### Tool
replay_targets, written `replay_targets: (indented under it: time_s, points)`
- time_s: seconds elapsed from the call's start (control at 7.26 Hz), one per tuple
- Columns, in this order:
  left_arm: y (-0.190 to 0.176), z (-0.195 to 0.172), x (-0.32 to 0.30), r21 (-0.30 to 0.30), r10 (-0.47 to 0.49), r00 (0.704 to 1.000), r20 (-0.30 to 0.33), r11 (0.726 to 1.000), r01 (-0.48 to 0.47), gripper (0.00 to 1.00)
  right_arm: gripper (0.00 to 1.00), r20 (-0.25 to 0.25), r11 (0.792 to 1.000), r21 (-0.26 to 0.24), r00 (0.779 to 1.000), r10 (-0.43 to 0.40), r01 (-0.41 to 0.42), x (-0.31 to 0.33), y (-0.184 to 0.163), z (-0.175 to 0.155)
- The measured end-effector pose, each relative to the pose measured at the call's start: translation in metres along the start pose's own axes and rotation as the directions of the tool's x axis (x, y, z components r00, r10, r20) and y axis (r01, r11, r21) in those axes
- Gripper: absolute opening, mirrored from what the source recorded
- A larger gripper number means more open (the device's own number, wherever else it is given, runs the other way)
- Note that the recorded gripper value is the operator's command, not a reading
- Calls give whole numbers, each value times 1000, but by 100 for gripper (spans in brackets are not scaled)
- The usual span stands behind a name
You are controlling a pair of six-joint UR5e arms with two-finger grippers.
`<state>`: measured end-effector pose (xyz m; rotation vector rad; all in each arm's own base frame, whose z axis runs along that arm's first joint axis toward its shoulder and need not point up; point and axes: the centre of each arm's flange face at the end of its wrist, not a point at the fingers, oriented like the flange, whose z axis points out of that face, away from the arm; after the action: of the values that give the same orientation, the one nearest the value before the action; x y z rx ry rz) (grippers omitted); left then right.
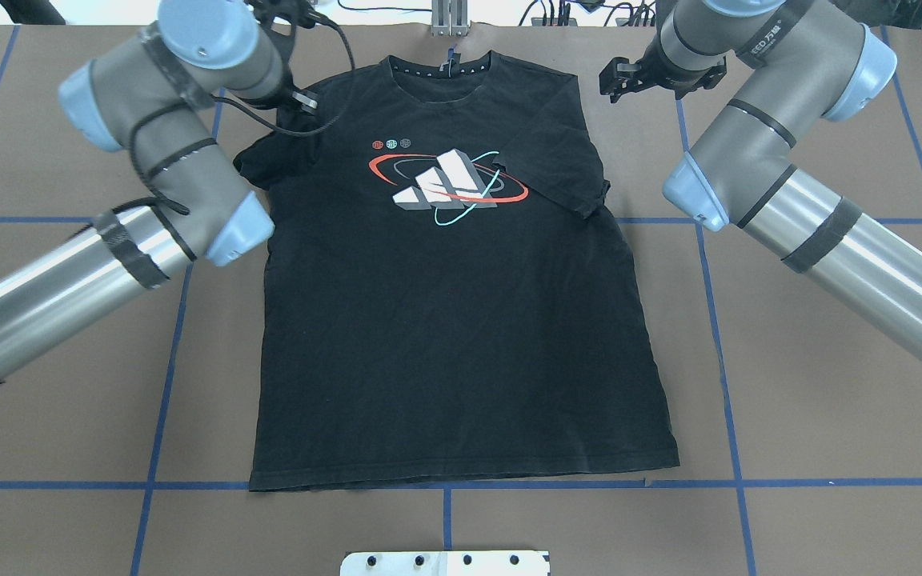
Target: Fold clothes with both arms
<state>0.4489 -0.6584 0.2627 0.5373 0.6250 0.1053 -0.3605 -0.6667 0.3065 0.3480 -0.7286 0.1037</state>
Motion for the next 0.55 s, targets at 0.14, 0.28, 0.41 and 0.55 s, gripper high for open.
replay_targets:
  time_s: [0.14, 0.28, 0.41, 0.55]
  points:
    - [3, 10, 41, -15, -80, 996, 31, 997, 80, 0, 100, 0, 1000, -1, 1000, 4, -4, -1, 1, 1]
    - [5, 22, 78, -21, -147, 987, 61, 989, 148, 0, 100, 1, 1000, -2, 1000, 9, -9, -2, 2, 1]
    - [2, 29, 102, -24, -186, 979, 80, 982, 188, 0, 100, 2, 1000, -3, 1000, 10, -10, -3, 3, 1]
    - [-4, 32, 116, -24, -201, 975, 92, 979, 204, 0, 100, 2, 1000, -3, 1000, 13, -13, -5, 4, 2]
